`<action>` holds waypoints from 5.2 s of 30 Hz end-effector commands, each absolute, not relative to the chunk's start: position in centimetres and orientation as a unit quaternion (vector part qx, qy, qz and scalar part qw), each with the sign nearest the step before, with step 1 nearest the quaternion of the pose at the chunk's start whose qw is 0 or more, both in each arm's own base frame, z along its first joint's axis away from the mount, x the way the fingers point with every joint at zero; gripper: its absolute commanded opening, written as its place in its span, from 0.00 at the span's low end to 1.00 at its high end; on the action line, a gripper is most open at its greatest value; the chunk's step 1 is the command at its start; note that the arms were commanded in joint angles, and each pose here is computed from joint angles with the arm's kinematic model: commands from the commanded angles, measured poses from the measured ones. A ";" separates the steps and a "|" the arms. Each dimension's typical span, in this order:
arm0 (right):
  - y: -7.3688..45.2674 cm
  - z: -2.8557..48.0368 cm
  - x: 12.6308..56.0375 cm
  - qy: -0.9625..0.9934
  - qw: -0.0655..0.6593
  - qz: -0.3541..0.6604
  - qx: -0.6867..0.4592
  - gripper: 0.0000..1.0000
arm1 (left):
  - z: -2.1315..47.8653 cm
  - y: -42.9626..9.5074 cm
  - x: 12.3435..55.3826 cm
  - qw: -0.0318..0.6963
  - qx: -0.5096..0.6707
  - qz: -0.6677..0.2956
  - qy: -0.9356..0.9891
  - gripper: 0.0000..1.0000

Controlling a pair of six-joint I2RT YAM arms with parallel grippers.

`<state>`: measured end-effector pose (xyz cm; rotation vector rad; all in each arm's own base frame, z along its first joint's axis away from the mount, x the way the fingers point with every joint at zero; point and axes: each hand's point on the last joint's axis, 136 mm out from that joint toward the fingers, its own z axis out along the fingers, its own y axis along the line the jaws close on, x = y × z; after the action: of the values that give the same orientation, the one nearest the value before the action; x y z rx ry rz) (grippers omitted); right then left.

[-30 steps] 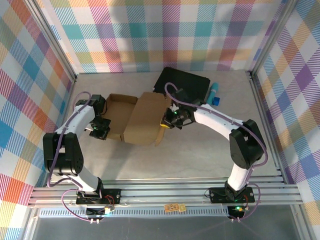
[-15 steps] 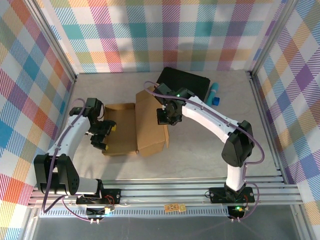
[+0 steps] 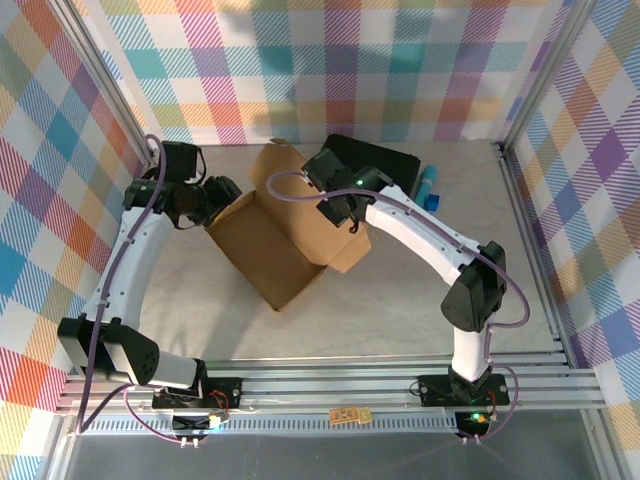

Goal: Fold the paper box

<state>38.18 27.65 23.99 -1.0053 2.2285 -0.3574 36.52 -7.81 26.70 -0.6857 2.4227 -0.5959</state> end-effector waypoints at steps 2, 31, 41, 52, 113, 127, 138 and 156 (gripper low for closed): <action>26.5 27.9 39.5 0.776 0.375 -0.199 -0.467 0.00 | 30.0 -7.5 39.8 0.423 -0.093 -0.174 0.885 0.53; 26.8 29.5 40.2 0.653 0.411 -0.166 -0.615 0.00 | 28.1 -12.7 42.5 0.558 0.205 -0.152 0.789 0.72; 27.2 29.1 40.5 0.655 0.408 -0.160 -0.615 0.00 | 26.8 -14.0 43.4 0.531 0.233 -0.119 0.806 0.55; 27.8 29.3 41.1 0.663 0.412 -0.160 -0.604 0.00 | 25.8 -16.2 43.2 0.499 0.246 -0.099 0.825 0.24; 20.2 22.2 45.1 0.886 0.038 0.393 0.244 0.62 | 22.0 -13.0 42.4 0.550 0.081 -0.017 0.831 0.00; 22.2 20.5 41.9 0.857 -0.024 0.419 0.299 0.62 | 21.4 -12.6 42.8 0.550 0.024 -0.034 0.834 0.00; 24.8 20.0 40.9 0.828 -0.073 0.447 0.330 0.62 | 21.5 -13.2 42.7 0.554 -0.003 -0.062 0.830 0.00; 25.6 17.2 38.3 0.858 -0.084 0.395 0.318 0.41 | 19.6 -13.2 40.7 0.534 -0.058 -0.106 0.837 0.00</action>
<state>40.36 25.21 17.39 1.1307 2.7865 1.3607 41.50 -11.83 18.41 -0.1080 2.0308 -0.1409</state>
